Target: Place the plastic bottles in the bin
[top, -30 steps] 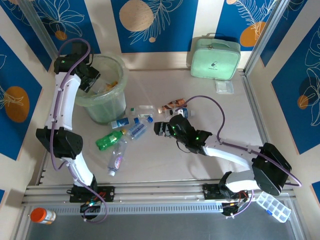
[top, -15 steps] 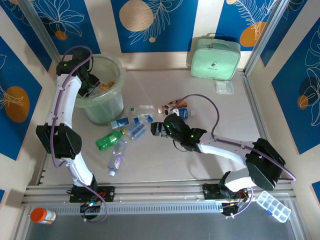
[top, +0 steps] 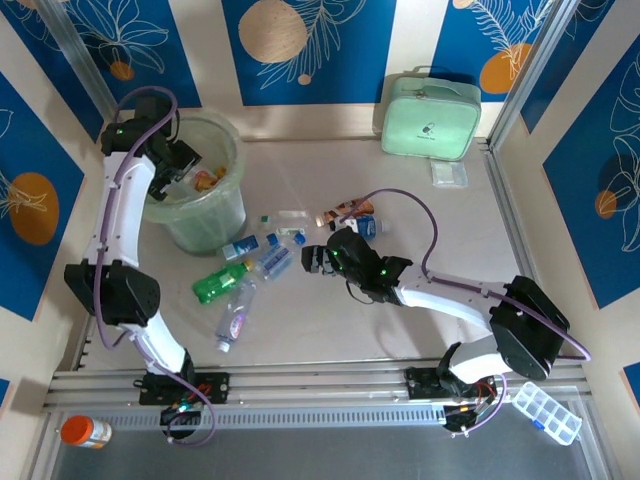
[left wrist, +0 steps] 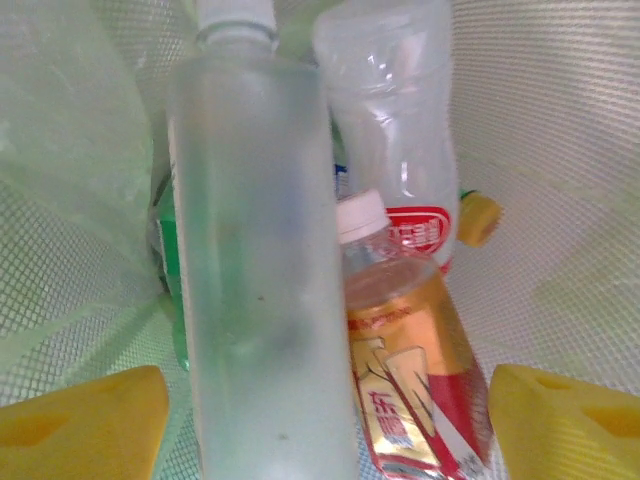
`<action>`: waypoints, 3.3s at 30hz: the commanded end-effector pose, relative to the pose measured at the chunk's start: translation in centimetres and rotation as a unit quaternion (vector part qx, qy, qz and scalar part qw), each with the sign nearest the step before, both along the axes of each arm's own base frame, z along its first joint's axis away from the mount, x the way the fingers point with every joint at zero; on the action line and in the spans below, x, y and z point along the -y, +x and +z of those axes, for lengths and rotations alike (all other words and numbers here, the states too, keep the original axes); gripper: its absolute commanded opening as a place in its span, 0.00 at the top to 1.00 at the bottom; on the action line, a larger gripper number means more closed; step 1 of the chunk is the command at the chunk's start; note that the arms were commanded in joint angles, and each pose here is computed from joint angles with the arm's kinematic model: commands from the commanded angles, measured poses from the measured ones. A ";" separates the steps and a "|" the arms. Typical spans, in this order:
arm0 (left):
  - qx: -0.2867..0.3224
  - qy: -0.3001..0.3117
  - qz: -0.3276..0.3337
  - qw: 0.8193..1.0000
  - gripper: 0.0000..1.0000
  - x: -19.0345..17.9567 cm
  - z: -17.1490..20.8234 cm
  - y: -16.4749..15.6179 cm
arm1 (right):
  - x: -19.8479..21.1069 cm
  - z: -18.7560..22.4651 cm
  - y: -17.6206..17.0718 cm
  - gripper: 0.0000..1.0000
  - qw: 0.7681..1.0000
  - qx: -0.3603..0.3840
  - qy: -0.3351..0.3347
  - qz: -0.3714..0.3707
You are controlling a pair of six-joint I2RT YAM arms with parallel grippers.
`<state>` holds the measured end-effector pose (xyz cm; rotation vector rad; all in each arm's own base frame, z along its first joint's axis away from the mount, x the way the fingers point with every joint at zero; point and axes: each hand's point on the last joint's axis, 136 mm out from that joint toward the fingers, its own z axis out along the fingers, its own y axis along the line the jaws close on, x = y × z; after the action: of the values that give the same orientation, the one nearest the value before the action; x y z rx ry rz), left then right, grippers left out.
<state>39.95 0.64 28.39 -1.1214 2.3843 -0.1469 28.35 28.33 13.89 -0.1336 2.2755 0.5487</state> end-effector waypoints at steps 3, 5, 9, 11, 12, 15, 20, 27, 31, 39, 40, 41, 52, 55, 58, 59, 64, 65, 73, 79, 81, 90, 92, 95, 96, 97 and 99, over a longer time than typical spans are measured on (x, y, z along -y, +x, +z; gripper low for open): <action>0.011 0.023 0.011 1.000 0.19 -1.3 2.8 -2.6 | -0.6 1.1 0.3 0.09 1.000 0.013 0.002 0.003; 0.024 0.036 0.014 0.999 0.24 -1.7 3.5 -2.6 | -0.5 1.1 0.3 0.09 1.000 0.013 0.002 0.003; 0.037 0.037 -0.004 0.999 0.41 -1.4 3.5 -1.9 | -0.6 1.2 0.3 0.09 1.000 0.013 0.003 0.004; 0.038 0.025 -0.029 0.999 0.50 -0.5 3.0 -1.3 | -0.5 1.1 0.3 0.09 1.000 0.013 0.002 0.003; 0.036 0.022 -0.037 0.998 0.54 -0.2 2.7 -1.1 | -0.5 1.2 0.4 0.09 1.000 0.014 0.002 0.002; 0.039 0.039 -0.054 0.997 0.57 0.1 3.0 -1.1 | -0.5 1.2 0.3 0.09 1.000 0.015 0.001 0.003; 0.118 0.160 -0.105 0.974 0.51 0.0 8.5 -2.2 | -0.7 1.2 0.3 0.09 1.000 0.014 0.001 0.008; 0.252 0.197 -0.220 0.922 0.43 5.9 12.5 -6.7 | -0.6 1.3 0.3 0.09 1.000 0.018 0.000 0.009; 0.271 0.168 -0.299 0.899 0.42 9.8 10.4 -10.1 | -0.5 1.5 0.3 0.09 1.000 0.021 0.000 0.010; 0.216 0.149 -0.447 0.855 0.44 15.8 2.3 -16.6 | -0.1 2.0 0.2 0.09 1.000 0.028 0.002 0.006; 0.209 0.151 -0.458 0.851 0.43 16.2 1.4 -17.2 | 0.0 2.1 0.2 0.09 1.000 0.030 0.004 0.005; 0.203 0.152 -0.471 0.845 0.43 16.6 0.4 -17.8 | 0.1 2.2 0.2 0.09 0.999 0.032 0.003 0.003; 0.093 0.186 -0.462 0.862 0.25 15.6 -12.4 -20.3 | 0.3 2.1 0.3 0.09 1.000 0.029 0.006 0.002; 0.080 0.184 -0.423 0.884 0.19 14.3 -14.6 -20.5 | 0.3 2.1 0.3 0.09 1.000 0.027 0.006 0.004; 0.054 0.202 -0.383 0.900 0.17 12.2 -16.6 -21.0 | 0.2 2.1 0.3 0.09 1.000 0.026 0.008 0.004; 0.049 0.207 -0.367 0.906 0.15 11.4 -17.0 -21.2 | 0.1 2.1 0.2 0.09 1.000 0.025 0.009 0.006; 0.060 0.163 -0.366 0.914 0.14 11.3 -19.2 -21.8 | -0.2 1.9 0.2 0.10 1.000 0.019 0.012 0.012; 0.060 0.149 -0.370 0.915 0.14 11.6 -19.7 -21.9 | -0.2 1.8 0.2 0.09 1.000 0.019 0.012 0.012; 0.012 0.135 -0.371 0.919 0.14 11.7 -23.0 -22.2 | -0.6 1.9 0.0 0.09 0.999 0.015 0.019 0.021; -0.002 0.103 -0.347 0.932 0.16 11.6 -25.6 -21.9 | -0.8 2.0 -0.2 0.10 0.999 0.016 0.023 0.027; -0.008 0.097 -0.345 0.933 0.18 11.7 -26.2 -21.7 | -0.8 2.0 -0.1 0.09 0.999 0.016 0.024 0.027; -0.016 0.082 -0.354 0.932 0.33 12.8 -27.6 -21.3 | -0.9 1.9 -0.1 0.10 0.999 0.015 0.026 0.028; -0.014 0.082 -0.354 0.932 0.38 12.9 -27.7 -21.2 | -1.0 1.9 -0.2 0.10 0.999 0.017 0.029 0.031; -0.010 0.079 -0.355 0.932 0.45 13.1 -27.4 -21.0 | -1.0 2.4 -0.3 0.10 0.998 0.026 0.039 0.034; -0.009 0.078 -0.356 0.931 0.48 13.2 -27.4 -21.1 | -0.9 2.6 -0.3 0.10 0.998 0.029 0.040 0.034; -0.007 0.077 -0.358 0.931 0.51 13.3 -27.2 -21.0 | -0.8 2.7 -0.3 0.10 0.998 0.031 0.041 0.031; -0.004 0.074 -0.360 0.930 0.56 13.3 -27.0 -21.0 | -0.7 2.8 -0.3 0.09 0.998 0.034 0.042 0.031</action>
<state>18.63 -10.61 1.57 -0.1369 2.6457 -0.0522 27.99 29.11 15.38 -0.1756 2.2350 0.6312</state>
